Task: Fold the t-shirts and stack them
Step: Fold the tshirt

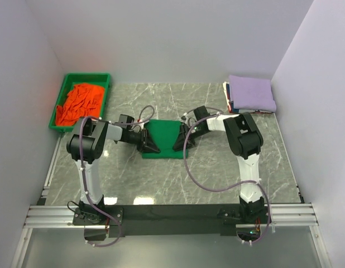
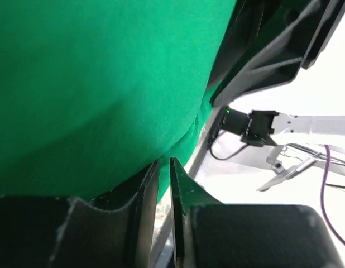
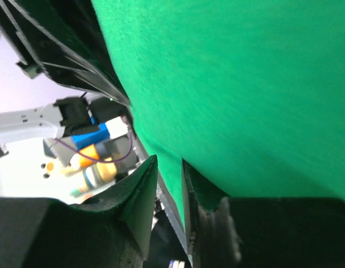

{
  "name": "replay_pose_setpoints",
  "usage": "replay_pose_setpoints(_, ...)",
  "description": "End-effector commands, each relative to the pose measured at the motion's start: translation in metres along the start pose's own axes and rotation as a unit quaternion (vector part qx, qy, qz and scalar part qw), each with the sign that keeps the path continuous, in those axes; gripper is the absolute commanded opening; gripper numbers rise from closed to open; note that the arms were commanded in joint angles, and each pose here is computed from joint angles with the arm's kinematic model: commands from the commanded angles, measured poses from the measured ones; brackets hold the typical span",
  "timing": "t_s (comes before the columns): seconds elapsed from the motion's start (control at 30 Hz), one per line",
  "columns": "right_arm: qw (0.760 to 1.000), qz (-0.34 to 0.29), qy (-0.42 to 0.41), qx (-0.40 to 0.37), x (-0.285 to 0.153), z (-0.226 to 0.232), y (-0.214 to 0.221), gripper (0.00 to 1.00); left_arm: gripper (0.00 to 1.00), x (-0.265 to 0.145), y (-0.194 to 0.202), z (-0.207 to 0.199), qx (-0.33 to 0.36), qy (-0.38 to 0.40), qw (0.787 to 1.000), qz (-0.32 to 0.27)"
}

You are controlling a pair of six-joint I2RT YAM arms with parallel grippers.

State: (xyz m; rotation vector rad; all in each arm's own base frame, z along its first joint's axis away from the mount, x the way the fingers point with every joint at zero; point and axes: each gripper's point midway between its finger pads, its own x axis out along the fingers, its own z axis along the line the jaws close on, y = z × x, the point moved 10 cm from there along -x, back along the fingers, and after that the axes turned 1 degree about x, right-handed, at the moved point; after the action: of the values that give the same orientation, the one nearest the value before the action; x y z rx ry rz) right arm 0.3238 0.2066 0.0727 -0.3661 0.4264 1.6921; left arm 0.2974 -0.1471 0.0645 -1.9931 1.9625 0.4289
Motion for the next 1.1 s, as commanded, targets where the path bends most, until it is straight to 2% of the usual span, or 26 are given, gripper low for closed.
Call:
replay_pose_setpoints(0.0,0.996,-0.042,0.073,-0.011,-0.018,-0.014,-0.012,0.31,0.22,-0.013,-0.013,0.014,0.046,-0.050,0.997,-0.025)
replay_pose_setpoints(0.07,0.996,-0.042,0.074,-0.024,-0.027,-0.006,-0.007,0.31,0.23,-0.018,-0.011,0.006,0.054,-0.036,0.998,-0.019)
replay_pose_setpoints(0.1,0.996,-0.041,0.067,-0.033,-0.031,0.001,-0.005,0.30,0.24,-0.025,-0.010,-0.007,0.080,-0.027,0.996,-0.022)
replay_pose_setpoints(0.17,0.995,-0.050,0.044,-0.070,-0.039,0.030,0.005,0.30,0.25,-0.034,-0.002,-0.025,0.099,-0.008,0.995,-0.018)
replay_pose_setpoints(0.2,0.993,-0.059,0.027,-0.098,-0.048,0.052,0.011,0.30,0.26,-0.041,0.002,-0.045,0.133,0.002,0.991,-0.027)
replay_pose_setpoints(0.33,0.990,-0.054,-0.008,-0.134,-0.040,0.087,0.036,0.33,0.26,-0.044,0.020,-0.073,0.158,0.027,0.987,-0.022)
replay_pose_setpoints(0.47,0.992,-0.024,-0.004,-0.125,-0.013,0.073,0.053,0.34,0.26,-0.032,0.028,-0.064,0.137,0.024,0.990,-0.018)
replay_pose_setpoints(0.63,0.992,0.001,0.041,-0.120,0.005,0.032,0.044,0.33,0.25,-0.017,0.013,-0.031,0.116,-0.002,0.993,-0.017)
replay_pose_setpoints(0.77,0.994,-0.014,0.082,-0.067,-0.001,-0.009,0.044,0.31,0.25,-0.012,0.009,0.001,0.082,-0.029,0.996,-0.001)
replay_pose_setpoints(0.9,0.995,-0.032,0.094,-0.030,-0.018,-0.029,0.035,0.31,0.27,-0.022,0.004,0.022,0.061,-0.046,0.997,0.001)
replay_pose_setpoints(0.97,0.995,-0.024,0.093,-0.034,-0.023,-0.027,0.035,0.30,0.28,-0.030,0.003,0.018,0.059,-0.043,0.997,0.005)
replay_pose_setpoints(1.07,0.995,-0.019,0.069,-0.066,-0.034,-0.007,0.042,0.29,0.33,-0.049,0.001,-0.014,0.133,-0.033,0.991,0.003)
